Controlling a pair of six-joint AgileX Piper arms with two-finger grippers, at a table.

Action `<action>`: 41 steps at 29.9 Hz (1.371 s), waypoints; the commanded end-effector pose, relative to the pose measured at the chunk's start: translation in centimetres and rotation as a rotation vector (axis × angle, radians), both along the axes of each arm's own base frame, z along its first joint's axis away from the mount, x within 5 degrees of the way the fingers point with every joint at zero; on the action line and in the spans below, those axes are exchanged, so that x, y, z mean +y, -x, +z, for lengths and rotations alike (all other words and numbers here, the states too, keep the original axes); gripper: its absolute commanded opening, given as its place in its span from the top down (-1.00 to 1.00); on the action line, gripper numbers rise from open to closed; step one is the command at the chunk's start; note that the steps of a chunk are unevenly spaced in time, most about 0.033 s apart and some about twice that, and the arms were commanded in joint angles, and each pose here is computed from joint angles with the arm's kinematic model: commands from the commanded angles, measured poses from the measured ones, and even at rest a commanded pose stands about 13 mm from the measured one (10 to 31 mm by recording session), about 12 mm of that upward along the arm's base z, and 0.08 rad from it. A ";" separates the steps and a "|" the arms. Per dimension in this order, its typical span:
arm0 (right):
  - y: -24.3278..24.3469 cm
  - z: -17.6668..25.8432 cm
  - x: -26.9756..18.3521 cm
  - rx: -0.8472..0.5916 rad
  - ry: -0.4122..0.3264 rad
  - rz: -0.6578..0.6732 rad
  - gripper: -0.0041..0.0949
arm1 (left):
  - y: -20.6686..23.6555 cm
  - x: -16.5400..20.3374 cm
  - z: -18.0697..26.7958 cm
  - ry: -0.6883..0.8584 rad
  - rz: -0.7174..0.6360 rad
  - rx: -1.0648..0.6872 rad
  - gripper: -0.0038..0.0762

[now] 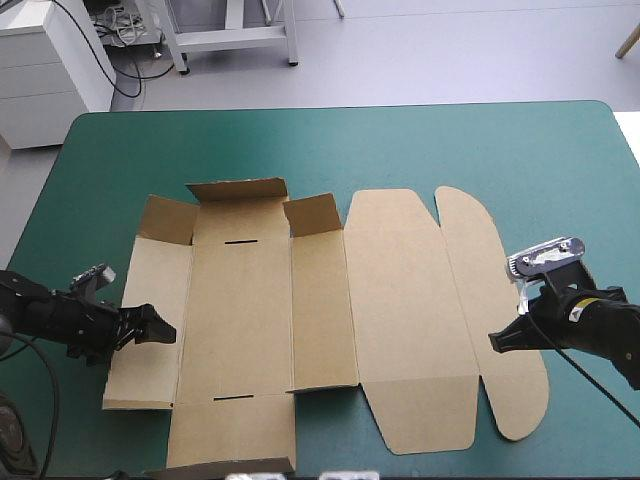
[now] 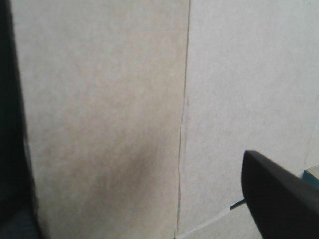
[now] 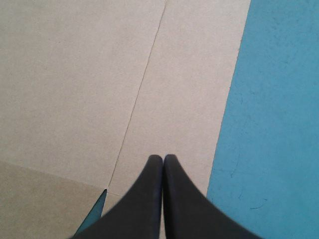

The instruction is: Fold the box

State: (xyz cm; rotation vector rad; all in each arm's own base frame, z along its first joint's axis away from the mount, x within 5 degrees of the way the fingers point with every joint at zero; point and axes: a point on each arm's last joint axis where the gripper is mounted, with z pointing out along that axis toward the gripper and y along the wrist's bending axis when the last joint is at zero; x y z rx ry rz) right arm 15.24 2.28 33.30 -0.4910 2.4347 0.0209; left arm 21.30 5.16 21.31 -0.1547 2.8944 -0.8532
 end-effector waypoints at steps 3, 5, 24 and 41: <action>-0.3 1.2 -0.1 -0.089 -0.011 -0.005 0.95 | 0.1 -0.8 1.3 0.083 -0.015 -0.008 -0.37; -0.3 1.2 -0.1 -0.089 -0.011 -0.005 0.95 | 0.2 -0.8 1.3 0.076 -0.016 -0.001 -0.21; -0.2 1.2 -0.1 -0.086 -0.010 -0.004 0.95 | 0.2 -0.8 1.3 0.085 0.009 0.012 0.09; -0.2 1.2 -0.1 -0.086 -0.010 -0.004 0.95 | 0.2 -0.9 1.2 0.097 0.051 0.041 0.84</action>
